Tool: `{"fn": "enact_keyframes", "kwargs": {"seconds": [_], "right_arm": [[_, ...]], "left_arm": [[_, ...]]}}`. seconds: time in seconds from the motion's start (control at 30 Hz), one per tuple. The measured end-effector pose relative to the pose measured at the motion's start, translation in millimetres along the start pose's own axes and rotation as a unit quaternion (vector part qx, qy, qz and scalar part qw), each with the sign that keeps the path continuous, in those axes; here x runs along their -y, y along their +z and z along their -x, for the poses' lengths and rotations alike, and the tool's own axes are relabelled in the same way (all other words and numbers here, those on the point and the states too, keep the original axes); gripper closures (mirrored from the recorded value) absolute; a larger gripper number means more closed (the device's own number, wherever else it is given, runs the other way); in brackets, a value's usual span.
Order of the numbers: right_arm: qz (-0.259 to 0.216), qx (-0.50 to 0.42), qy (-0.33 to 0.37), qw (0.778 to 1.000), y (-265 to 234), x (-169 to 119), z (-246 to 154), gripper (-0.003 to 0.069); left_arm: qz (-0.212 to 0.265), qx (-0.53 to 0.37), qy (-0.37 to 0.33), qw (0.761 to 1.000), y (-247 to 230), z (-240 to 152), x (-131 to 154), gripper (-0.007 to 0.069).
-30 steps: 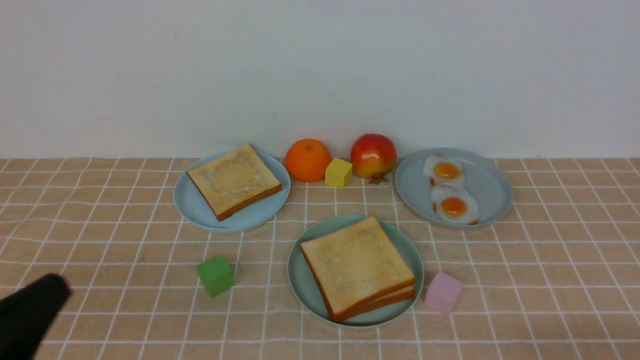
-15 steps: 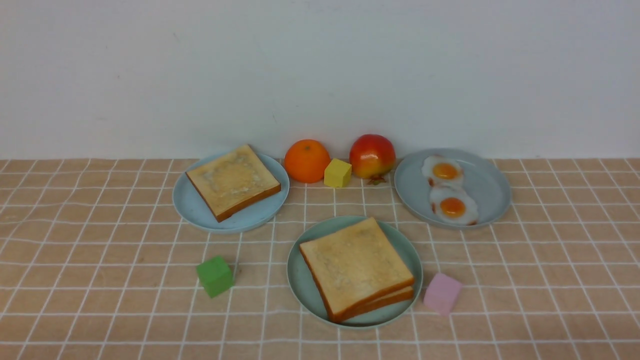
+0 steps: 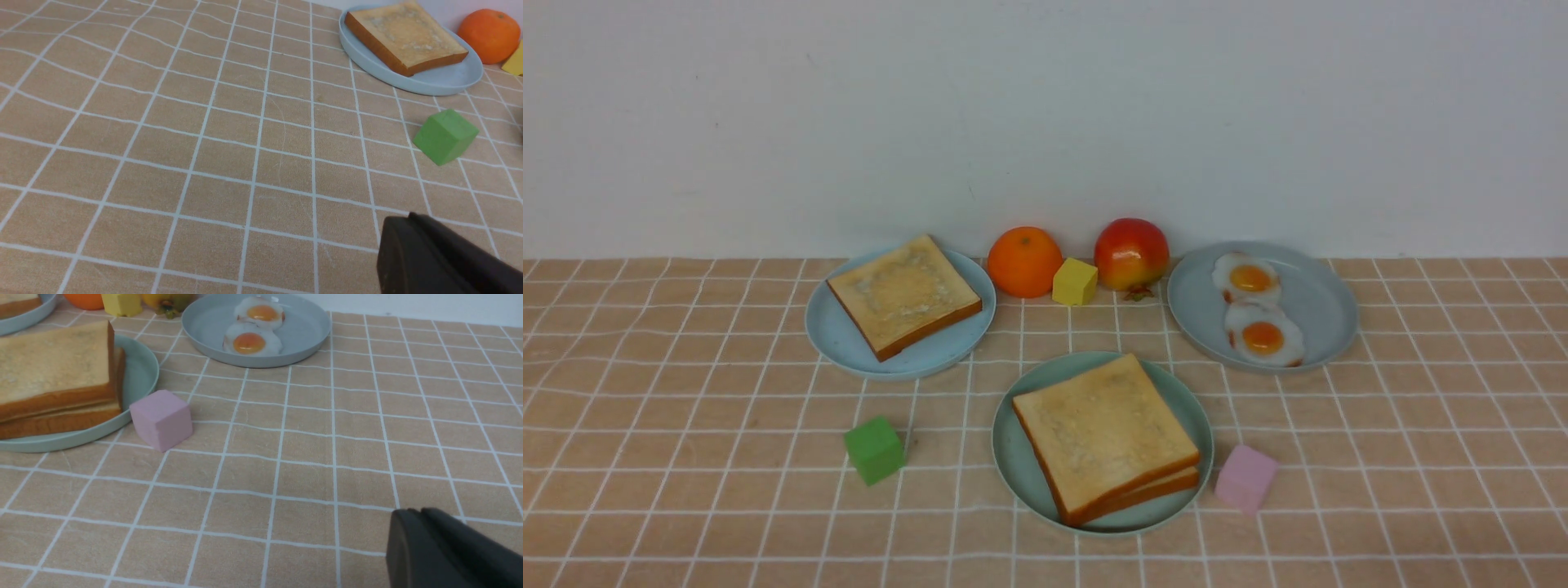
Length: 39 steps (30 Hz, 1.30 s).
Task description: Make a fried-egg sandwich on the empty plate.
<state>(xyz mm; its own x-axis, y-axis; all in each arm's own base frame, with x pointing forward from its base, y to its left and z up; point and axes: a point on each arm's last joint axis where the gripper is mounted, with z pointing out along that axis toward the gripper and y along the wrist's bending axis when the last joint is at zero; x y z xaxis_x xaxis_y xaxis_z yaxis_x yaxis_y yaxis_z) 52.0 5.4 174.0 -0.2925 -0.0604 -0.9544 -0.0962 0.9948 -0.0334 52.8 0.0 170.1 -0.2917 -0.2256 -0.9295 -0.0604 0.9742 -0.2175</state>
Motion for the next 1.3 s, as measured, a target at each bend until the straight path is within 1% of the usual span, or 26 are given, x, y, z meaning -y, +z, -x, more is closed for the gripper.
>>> {"fn": "enact_keyframes", "kwargs": {"seconds": [1.3], "right_arm": [[0.0, 0.0, 0.0, 1.0, 0.0, 0.0, 0.0, 0.0556]], "left_arm": [[0.0, 0.0, 0.0, 1.0, 0.0, 0.0, 0.0, 0.0635]]}}
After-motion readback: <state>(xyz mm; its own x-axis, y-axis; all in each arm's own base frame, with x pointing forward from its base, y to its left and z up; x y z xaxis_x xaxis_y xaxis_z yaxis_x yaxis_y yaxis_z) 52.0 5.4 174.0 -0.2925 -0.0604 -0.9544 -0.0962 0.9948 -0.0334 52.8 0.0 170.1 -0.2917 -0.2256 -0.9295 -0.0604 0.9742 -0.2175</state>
